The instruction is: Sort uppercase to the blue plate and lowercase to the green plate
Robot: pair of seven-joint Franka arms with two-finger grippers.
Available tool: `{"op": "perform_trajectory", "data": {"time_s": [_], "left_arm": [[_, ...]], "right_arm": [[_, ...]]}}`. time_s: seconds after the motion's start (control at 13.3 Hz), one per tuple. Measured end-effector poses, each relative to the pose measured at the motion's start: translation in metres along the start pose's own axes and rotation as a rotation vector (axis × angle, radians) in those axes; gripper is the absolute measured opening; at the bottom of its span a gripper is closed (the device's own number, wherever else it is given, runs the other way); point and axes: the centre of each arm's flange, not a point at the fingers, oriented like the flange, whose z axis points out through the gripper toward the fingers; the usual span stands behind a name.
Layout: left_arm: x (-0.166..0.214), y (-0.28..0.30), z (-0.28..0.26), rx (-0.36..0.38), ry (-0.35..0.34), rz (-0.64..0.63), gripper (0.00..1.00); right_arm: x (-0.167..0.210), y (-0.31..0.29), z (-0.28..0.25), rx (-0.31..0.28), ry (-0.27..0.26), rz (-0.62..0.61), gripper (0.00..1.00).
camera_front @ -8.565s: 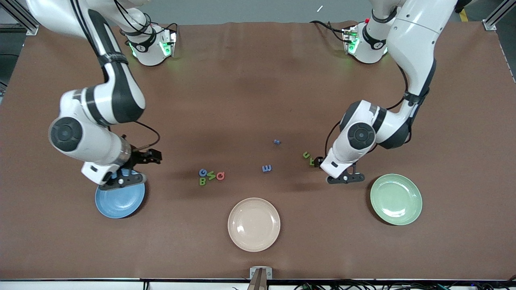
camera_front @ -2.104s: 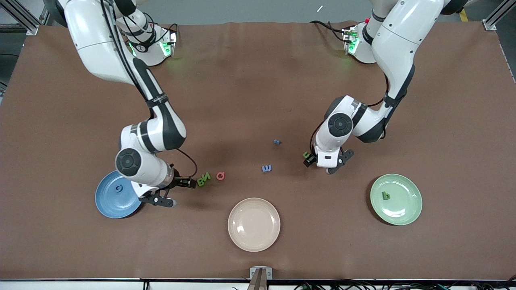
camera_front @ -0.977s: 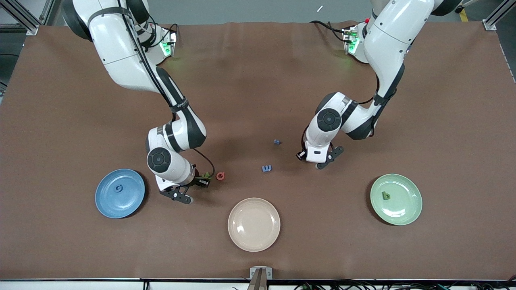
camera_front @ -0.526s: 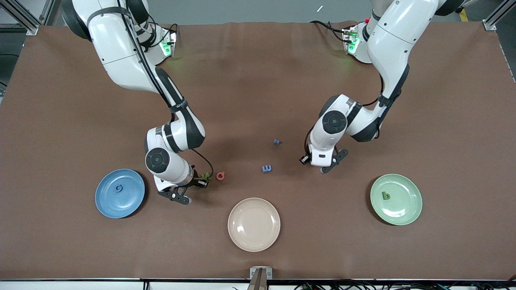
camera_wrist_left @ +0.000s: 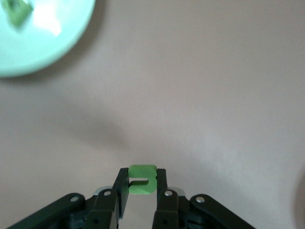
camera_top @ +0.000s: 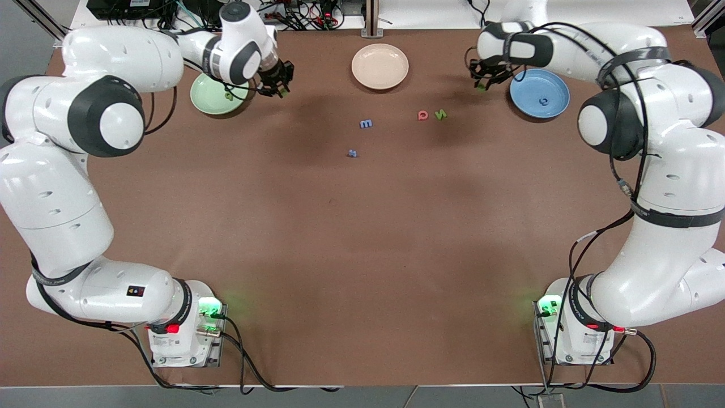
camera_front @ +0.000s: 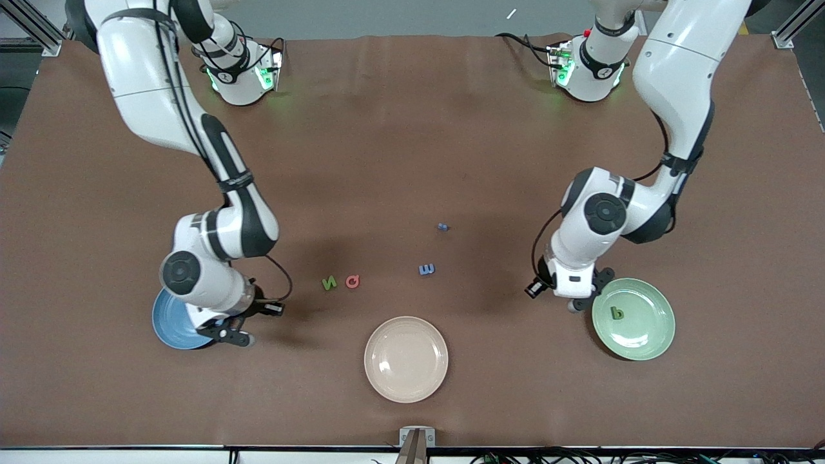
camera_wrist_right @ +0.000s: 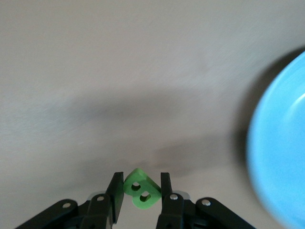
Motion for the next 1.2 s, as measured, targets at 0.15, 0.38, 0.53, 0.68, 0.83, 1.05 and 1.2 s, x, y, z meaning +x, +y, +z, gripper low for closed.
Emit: {"op": "perform_trajectory", "data": {"time_s": [0.15,0.38,0.53,0.68,0.83,1.05,1.2], "left_arm": [[0.039,-0.026,-0.005,0.006,0.013,0.066,0.27],[0.087,-0.068,-0.005,0.025,0.02,0.137,0.27],[0.11,-0.093,-0.003,0.034,0.02,0.194,0.27],[0.124,-0.108,0.005,0.042,0.013,0.254,0.27],[0.135,-0.122,0.014,0.051,0.002,0.319,0.27],[0.159,-0.152,0.02,0.06,-0.004,0.405,0.27],[0.167,-0.163,0.021,0.063,-0.007,0.437,0.34]], "right_arm": [[0.011,0.04,-0.012,-0.012,-0.021,-0.071,0.36],[0.022,0.09,-0.018,-0.015,-0.034,-0.174,0.36],[0.025,0.116,-0.016,-0.05,-0.042,-0.242,0.36],[0.025,0.124,-0.012,-0.081,-0.049,-0.27,0.4],[0.024,0.122,-0.01,-0.086,-0.052,-0.279,0.45],[0.023,0.114,-0.009,-0.08,-0.054,-0.289,0.75],[0.018,0.091,-0.007,-0.071,-0.055,-0.281,0.78]]}}
